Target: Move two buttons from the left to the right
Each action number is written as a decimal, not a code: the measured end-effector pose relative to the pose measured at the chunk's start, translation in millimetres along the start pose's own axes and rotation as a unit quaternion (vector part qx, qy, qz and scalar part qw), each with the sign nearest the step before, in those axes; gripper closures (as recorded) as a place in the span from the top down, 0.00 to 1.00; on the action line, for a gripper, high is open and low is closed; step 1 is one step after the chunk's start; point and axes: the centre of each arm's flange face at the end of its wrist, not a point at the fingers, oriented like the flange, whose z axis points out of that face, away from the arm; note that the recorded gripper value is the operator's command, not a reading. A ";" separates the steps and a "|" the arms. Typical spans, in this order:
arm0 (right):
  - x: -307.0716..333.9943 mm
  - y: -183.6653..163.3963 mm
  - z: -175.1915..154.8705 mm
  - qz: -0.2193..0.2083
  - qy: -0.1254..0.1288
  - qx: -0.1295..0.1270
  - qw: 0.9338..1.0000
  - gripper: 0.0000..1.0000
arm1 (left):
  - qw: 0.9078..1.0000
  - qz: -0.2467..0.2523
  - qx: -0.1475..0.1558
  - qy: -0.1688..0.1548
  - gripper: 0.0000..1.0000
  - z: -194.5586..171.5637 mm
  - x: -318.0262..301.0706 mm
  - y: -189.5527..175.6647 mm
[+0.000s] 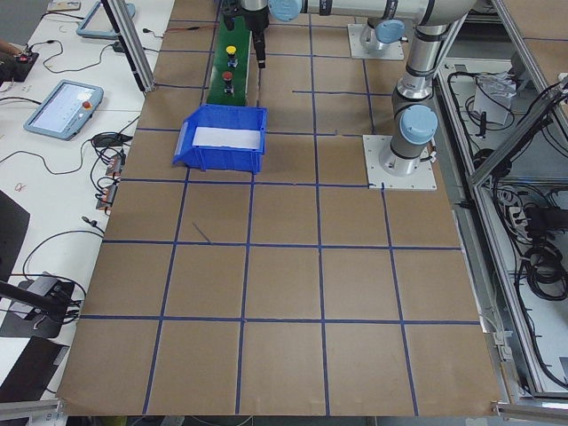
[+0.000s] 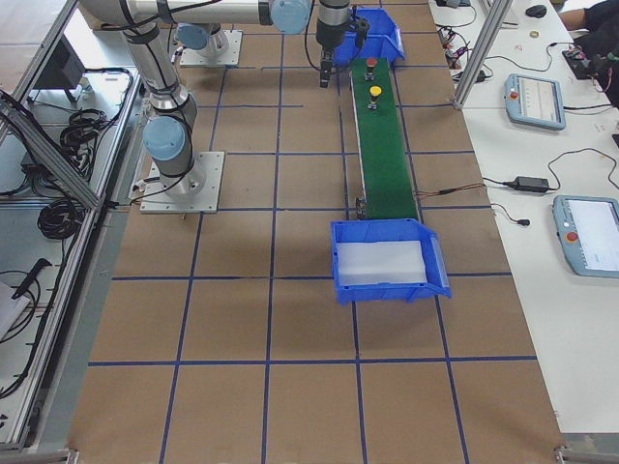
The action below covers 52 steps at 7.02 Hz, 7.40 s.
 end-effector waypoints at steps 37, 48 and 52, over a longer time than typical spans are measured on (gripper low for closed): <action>223.9 -113.2 75.6 -0.300 -0.049 0.028 0.952 1.00 | 1.000 0.011 -0.015 -0.014 1.00 -12.5 -54.8 7.9; 192.0 -114.8 133.7 -0.601 -0.011 0.106 0.792 1.00 | 1.000 0.015 -0.014 -0.018 1.00 -12.1 -56.4 7.4; 198.5 -143.9 175.1 -0.684 -0.025 0.099 0.722 1.00 | 1.000 0.017 -0.010 -0.018 1.00 -13.3 -57.1 6.2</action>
